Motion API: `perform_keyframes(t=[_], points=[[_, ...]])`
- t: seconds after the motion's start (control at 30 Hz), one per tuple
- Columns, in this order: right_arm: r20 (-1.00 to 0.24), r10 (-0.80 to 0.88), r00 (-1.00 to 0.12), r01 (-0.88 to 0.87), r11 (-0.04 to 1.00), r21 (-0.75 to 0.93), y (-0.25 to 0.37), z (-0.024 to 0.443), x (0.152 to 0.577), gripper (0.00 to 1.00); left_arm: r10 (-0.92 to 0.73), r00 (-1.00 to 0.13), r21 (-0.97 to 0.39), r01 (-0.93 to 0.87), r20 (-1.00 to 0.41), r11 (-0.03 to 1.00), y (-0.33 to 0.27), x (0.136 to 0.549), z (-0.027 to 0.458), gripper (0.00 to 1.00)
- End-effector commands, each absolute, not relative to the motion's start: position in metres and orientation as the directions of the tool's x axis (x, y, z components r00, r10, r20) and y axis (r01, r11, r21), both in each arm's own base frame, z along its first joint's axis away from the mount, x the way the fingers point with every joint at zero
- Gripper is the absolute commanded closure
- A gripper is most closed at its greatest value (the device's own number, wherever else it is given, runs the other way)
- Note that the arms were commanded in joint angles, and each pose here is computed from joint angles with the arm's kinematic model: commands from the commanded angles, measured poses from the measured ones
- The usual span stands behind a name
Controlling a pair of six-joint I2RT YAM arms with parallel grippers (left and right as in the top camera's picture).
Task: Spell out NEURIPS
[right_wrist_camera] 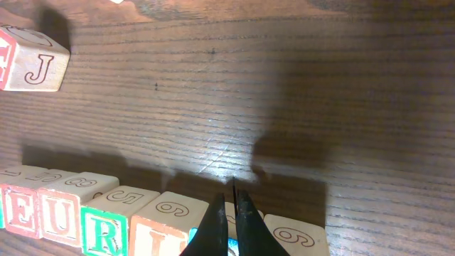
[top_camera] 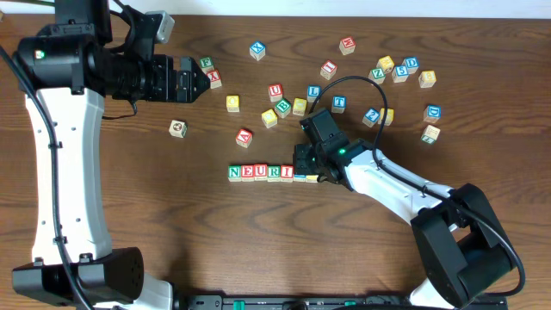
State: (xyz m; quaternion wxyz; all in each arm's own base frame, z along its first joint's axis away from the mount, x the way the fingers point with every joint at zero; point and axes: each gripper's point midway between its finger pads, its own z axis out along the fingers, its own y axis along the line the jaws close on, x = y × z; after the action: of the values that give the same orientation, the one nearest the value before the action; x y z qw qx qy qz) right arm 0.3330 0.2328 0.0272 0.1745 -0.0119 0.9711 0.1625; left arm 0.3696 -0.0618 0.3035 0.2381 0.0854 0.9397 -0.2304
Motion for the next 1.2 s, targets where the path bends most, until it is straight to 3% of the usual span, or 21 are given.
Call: perform_keyframes(t=[0.0, 1.17], points=[[-0.340, 0.045, -0.939, -0.071, 0.944, 0.321, 0.2369, 0.0286, 0.3351, 0.99, 0.060, -0.857, -0.385, 0.291, -0.512, 0.876, -0.0620, 0.3685, 0.3118, 0.02], [-0.338, 0.036, -0.940, -0.069, 0.953, 0.294, 0.2383, 0.0262, 0.3292, 0.99, 0.061, -0.857, -0.385, 0.292, -0.512, 0.876, -0.0620, 0.3685, 0.3118, 0.02]])
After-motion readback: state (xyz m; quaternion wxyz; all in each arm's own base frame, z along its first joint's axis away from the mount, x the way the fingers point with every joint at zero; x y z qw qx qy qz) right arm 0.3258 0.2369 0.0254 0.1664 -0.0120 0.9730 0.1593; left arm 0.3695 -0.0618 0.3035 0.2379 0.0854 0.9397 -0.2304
